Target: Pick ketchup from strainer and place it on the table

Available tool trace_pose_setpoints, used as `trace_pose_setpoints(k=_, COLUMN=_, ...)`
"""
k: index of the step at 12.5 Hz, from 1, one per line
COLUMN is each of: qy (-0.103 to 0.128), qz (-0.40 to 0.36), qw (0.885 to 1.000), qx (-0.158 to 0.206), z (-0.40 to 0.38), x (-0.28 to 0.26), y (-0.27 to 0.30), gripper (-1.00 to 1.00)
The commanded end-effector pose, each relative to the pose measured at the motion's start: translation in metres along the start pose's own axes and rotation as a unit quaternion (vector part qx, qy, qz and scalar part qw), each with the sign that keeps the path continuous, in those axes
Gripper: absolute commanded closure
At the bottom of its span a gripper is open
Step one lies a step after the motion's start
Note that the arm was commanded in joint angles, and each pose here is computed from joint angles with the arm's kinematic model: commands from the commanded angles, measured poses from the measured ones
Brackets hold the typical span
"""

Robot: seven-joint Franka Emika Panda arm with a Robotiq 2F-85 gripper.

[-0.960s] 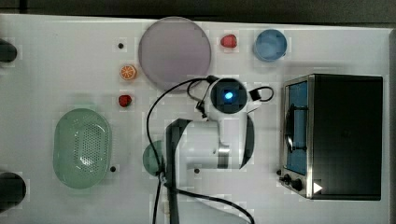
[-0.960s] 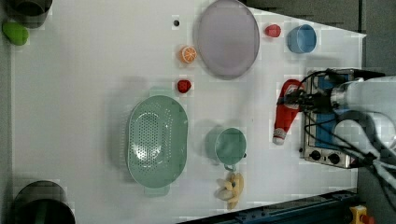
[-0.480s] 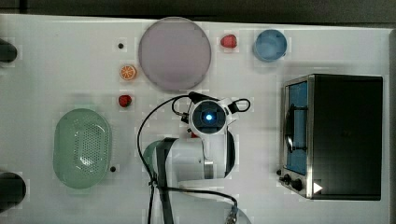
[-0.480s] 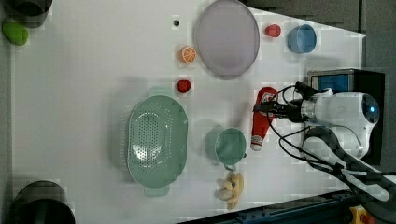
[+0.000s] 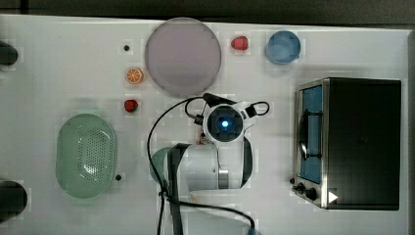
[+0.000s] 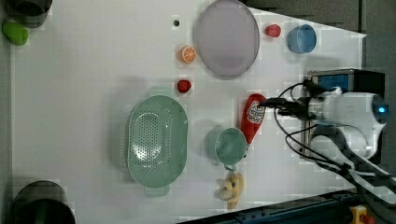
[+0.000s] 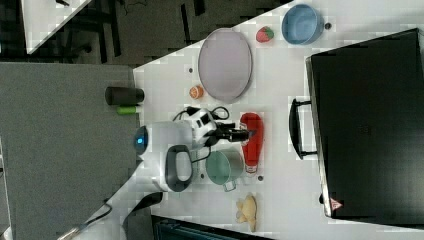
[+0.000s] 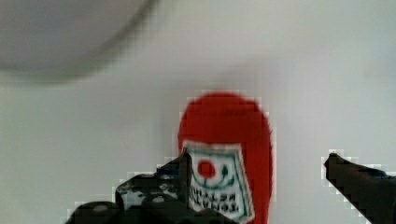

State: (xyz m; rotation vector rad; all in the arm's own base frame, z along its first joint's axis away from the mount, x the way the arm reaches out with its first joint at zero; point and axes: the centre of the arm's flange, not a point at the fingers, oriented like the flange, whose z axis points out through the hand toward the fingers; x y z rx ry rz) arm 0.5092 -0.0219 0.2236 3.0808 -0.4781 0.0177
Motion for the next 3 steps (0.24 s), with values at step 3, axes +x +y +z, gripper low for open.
trace_pose_setpoints(k=3, qy=0.089, qz=0.073, qw=0.993, qx=0.005, z=-0.179, x=0.065, y=-0.012, gripper=-1.0)
